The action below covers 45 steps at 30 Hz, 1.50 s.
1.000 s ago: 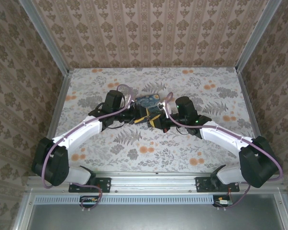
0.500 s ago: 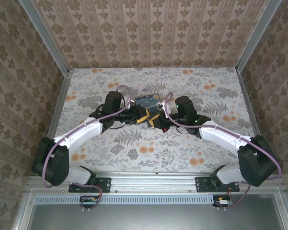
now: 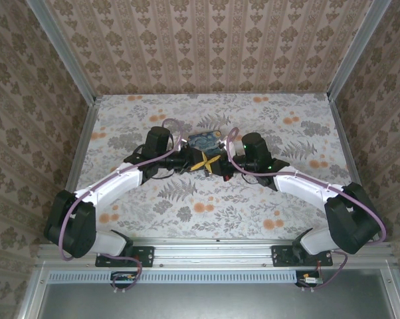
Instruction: Unlock a padlock with a key
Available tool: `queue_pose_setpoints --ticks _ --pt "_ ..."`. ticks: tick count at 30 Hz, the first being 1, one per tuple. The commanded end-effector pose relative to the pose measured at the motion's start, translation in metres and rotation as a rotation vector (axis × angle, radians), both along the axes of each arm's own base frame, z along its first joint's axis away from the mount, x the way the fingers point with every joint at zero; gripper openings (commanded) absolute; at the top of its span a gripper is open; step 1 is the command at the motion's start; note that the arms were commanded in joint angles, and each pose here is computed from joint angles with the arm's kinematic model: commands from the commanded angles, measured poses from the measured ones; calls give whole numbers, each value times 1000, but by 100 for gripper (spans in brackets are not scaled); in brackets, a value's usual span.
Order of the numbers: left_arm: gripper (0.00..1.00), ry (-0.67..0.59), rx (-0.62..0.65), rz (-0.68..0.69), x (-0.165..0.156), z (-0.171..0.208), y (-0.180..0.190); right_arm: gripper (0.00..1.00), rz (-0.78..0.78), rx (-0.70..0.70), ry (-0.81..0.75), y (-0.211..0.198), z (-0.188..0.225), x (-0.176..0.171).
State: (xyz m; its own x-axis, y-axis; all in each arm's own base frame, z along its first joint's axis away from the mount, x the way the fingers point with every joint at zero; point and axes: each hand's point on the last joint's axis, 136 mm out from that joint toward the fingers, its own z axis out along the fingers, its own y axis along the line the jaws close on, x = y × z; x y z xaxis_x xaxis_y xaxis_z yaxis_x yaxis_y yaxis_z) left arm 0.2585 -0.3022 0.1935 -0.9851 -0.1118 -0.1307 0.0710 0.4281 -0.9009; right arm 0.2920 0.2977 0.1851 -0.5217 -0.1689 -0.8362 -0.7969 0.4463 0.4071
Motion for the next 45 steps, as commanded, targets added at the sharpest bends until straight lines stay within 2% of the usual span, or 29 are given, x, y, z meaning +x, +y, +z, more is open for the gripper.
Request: queue_pose_setpoints --ticks 1,15,26,28,30,32,35,36,41,45 --pt "22 -5 -17 -23 -4 5 -4 4 -26 24 -61 2 14 11" --pt "14 20 -13 -9 -3 -1 -3 3 -75 71 -87 0 21 24" --pt "0 43 -33 8 -1 -4 -3 4 -79 105 -107 1 25 25" --pt "0 43 -33 13 0 -5 -2 5 -86 103 -106 0 25 26" --pt "0 46 -29 34 3 -7 2 11 -88 97 -102 -1 23 25" --pt "0 42 -25 57 8 -9 10 27 -97 72 -87 -5 19 24" --pt "0 17 -25 65 13 -6 19 42 -139 46 -55 -18 12 26" --pt "0 3 -24 62 14 -5 21 45 -155 45 -33 -22 8 27" --pt "0 -75 -65 24 19 7 23 50 -232 70 74 -36 16 25" --pt "0 -166 -123 -21 23 18 17 45 -362 166 377 -37 7 35"
